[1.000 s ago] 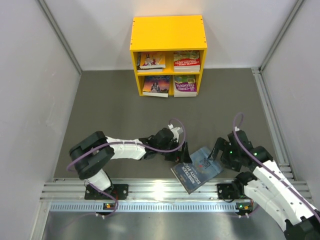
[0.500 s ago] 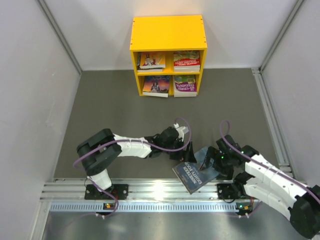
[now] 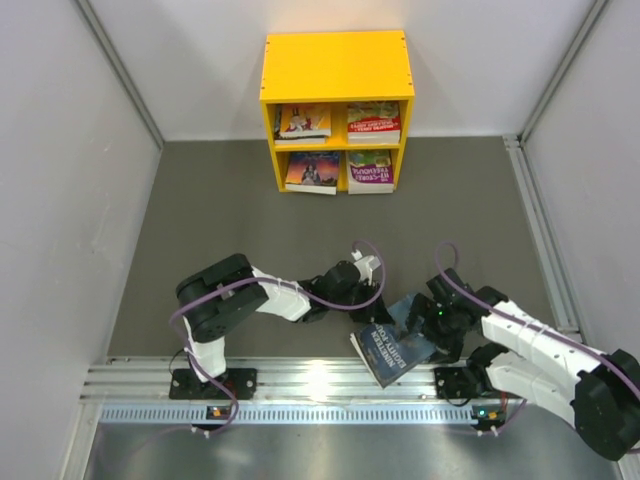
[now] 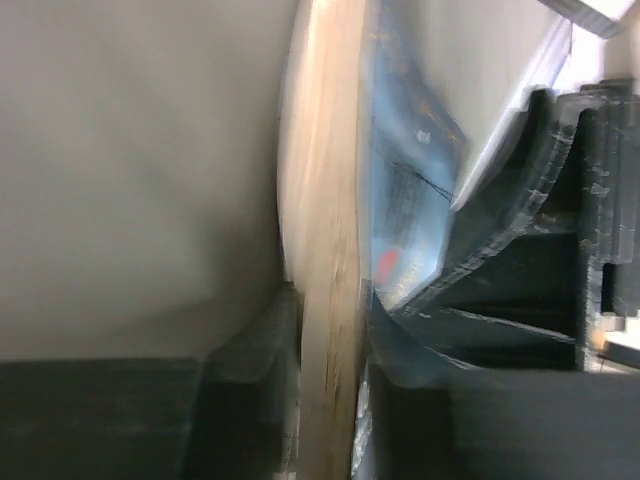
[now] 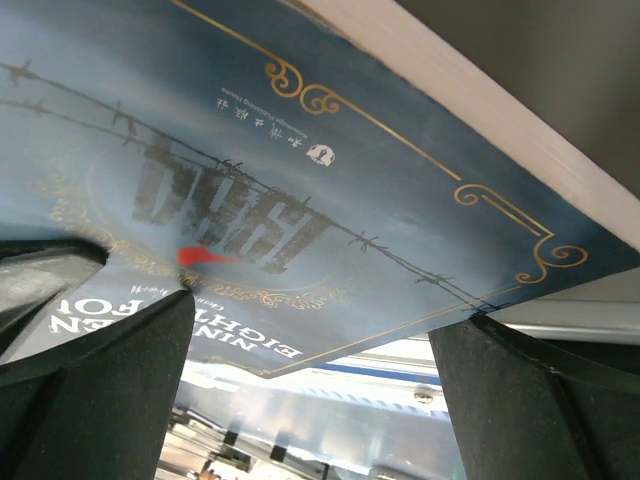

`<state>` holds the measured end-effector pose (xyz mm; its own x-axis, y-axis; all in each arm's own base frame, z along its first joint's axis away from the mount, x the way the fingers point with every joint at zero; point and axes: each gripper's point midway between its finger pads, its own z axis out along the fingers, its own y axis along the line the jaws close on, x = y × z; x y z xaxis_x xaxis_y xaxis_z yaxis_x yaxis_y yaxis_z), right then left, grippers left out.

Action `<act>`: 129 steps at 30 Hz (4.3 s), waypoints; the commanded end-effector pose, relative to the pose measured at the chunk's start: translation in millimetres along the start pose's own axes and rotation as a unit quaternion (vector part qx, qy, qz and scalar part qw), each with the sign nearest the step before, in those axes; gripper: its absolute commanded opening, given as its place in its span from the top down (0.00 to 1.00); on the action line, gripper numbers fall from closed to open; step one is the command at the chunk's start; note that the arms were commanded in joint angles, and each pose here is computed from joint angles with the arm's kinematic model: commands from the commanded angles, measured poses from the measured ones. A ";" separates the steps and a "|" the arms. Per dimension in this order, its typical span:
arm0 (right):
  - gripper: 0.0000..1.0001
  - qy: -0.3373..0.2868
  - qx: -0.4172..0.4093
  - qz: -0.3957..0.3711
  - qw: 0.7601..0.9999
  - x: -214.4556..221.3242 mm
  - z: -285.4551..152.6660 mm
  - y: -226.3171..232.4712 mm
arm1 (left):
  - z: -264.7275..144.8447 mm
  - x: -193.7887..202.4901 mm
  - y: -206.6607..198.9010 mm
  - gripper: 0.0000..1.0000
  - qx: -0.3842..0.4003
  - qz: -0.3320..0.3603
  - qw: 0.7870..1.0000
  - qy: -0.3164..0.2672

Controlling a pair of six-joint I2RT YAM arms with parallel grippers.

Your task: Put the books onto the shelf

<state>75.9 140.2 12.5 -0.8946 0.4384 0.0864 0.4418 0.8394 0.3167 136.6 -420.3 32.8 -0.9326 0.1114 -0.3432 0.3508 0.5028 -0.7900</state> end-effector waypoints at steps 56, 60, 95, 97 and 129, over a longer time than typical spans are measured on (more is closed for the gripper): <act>1.00 -0.312 -0.504 -0.128 0.795 -81.3 -220.5 230.6 | -170.3 -103.5 -70.8 0.47 0.120 -0.053 0.969 -0.211; 1.00 -0.312 -0.517 -0.136 0.785 -89.3 -242.7 241.5 | -174.9 -94.4 -61.1 0.15 0.123 -0.054 0.966 -0.221; 1.00 -0.149 -0.767 -0.014 0.623 -102.9 -290.4 245.1 | -179.2 -78.5 -54.9 0.02 0.193 -0.062 0.955 -0.218; 1.00 -0.144 -0.775 -0.016 0.615 -102.9 -297.2 248.1 | -177.3 -77.2 -46.7 0.02 0.176 -0.068 0.956 -0.223; 1.00 -0.108 -0.777 0.032 0.619 -110.9 -270.2 243.6 | -186.1 -107.0 -79.8 0.17 0.244 -0.070 0.933 -0.253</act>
<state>291.9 220.1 251.2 -0.7256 0.6567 0.2058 0.0265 -0.2721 0.9619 190.8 -308.2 203.7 -0.8695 -0.3985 -0.2917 0.2812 0.0861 -0.9558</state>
